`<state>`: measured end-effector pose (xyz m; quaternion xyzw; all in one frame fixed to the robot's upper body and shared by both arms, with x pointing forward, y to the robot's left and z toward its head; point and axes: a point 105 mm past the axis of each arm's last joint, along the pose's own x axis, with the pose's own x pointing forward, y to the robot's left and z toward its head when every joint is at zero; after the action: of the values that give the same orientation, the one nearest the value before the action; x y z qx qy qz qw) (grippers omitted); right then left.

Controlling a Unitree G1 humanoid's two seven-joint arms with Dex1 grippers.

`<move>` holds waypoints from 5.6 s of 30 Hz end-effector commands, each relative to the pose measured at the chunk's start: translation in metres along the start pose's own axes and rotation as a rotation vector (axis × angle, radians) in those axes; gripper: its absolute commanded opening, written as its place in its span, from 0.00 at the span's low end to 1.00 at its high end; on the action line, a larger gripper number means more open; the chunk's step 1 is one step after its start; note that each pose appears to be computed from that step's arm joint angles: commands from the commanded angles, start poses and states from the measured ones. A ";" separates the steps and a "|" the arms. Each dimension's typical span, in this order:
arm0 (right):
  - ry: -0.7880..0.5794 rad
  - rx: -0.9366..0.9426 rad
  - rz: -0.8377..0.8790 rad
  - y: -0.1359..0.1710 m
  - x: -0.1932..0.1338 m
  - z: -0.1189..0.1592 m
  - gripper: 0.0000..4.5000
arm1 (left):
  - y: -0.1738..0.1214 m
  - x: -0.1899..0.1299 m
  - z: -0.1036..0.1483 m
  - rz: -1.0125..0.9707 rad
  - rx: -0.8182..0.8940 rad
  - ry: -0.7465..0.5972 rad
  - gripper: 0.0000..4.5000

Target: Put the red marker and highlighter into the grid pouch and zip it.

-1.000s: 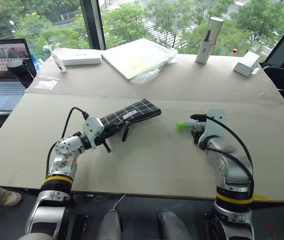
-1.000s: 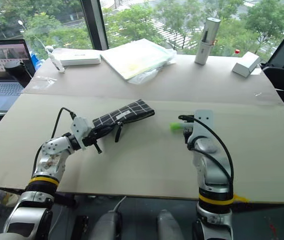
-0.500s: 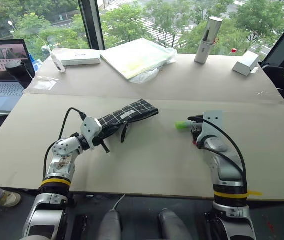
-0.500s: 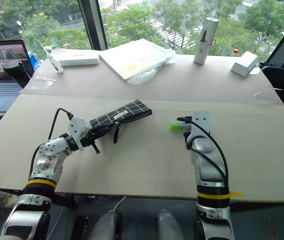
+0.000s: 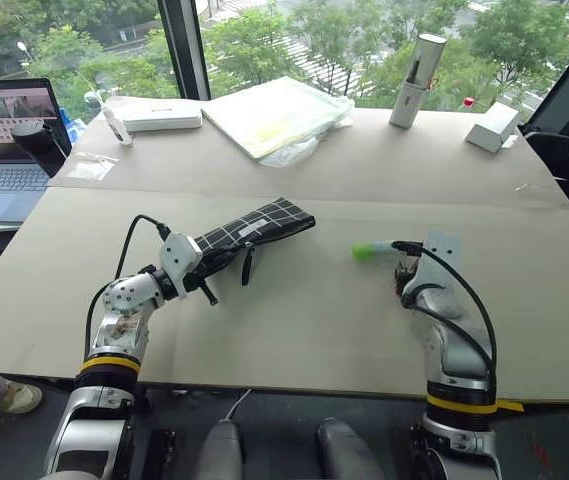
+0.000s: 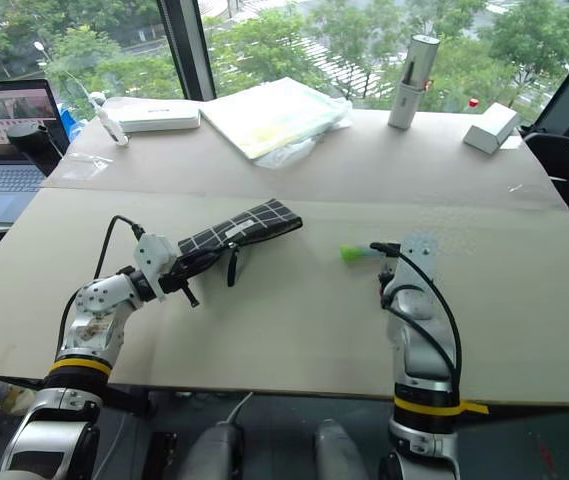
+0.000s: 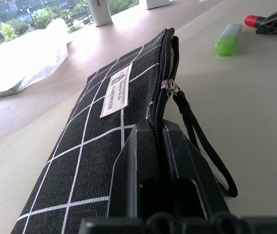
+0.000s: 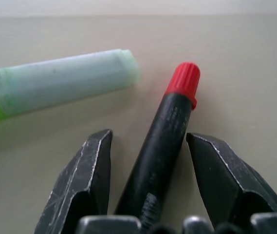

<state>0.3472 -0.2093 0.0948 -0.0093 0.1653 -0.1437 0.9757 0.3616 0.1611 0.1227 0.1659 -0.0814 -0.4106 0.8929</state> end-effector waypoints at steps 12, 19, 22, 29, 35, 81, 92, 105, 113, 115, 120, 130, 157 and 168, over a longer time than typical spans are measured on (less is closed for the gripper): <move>0.017 0.020 -0.041 -0.014 -0.008 -0.007 0.14 | 0.011 0.004 0.015 0.001 0.026 -0.043 0.00; 0.010 -0.019 -0.119 -0.033 -0.003 -0.003 0.12 | 0.016 0.000 0.017 0.008 0.027 -0.045 0.00; -0.023 -0.003 -0.122 -0.038 -0.001 0.007 0.12 | 0.017 -0.001 0.018 0.008 0.027 -0.046 0.00; -0.406 -0.032 0.154 -0.019 -0.008 0.098 0.12 | 0.019 -0.002 0.021 0.002 0.006 -0.053 0.00; -0.672 -0.932 0.793 0.070 -0.068 0.078 0.12 | 0.020 -0.005 0.026 -0.043 -0.001 -0.036 0.00; -0.939 -1.361 0.759 0.087 -0.036 0.090 0.12 | 0.010 0.005 0.040 -0.134 0.029 -0.028 0.00; -1.036 -1.502 0.904 0.148 -0.049 0.072 0.12 | 0.006 0.009 0.040 -0.157 0.027 -0.030 0.00; -1.069 -1.412 0.988 0.190 -0.055 0.072 0.35 | 0.005 0.006 0.040 -0.152 0.027 -0.033 0.00; -1.046 -1.207 0.865 0.140 -0.040 0.110 0.65 | 0.005 0.003 0.035 -0.138 0.015 -0.024 0.00; -1.016 -1.078 0.888 0.123 -0.042 0.117 0.65 | 0.004 0.003 0.033 -0.138 0.011 -0.022 0.00; -0.775 -0.565 1.002 0.074 -0.048 0.122 0.65 | 0.002 0.002 0.031 -0.136 0.006 -0.019 0.00; -0.575 -0.742 0.929 0.035 -0.040 0.081 0.65 | 0.000 0.003 0.028 -0.143 -0.006 -0.013 0.00; -0.068 -0.976 1.203 0.058 0.033 0.069 0.65 | 0.010 -0.005 0.033 -0.083 0.009 -0.020 0.00; 0.059 -1.090 1.133 0.060 0.041 0.069 0.65 | 0.007 -0.007 0.034 -0.071 0.003 -0.023 0.00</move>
<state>0.4197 -0.1660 0.1319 -0.3835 0.2214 0.4829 0.7554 0.3535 0.1604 0.1419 0.1597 -0.0606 -0.4521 0.8755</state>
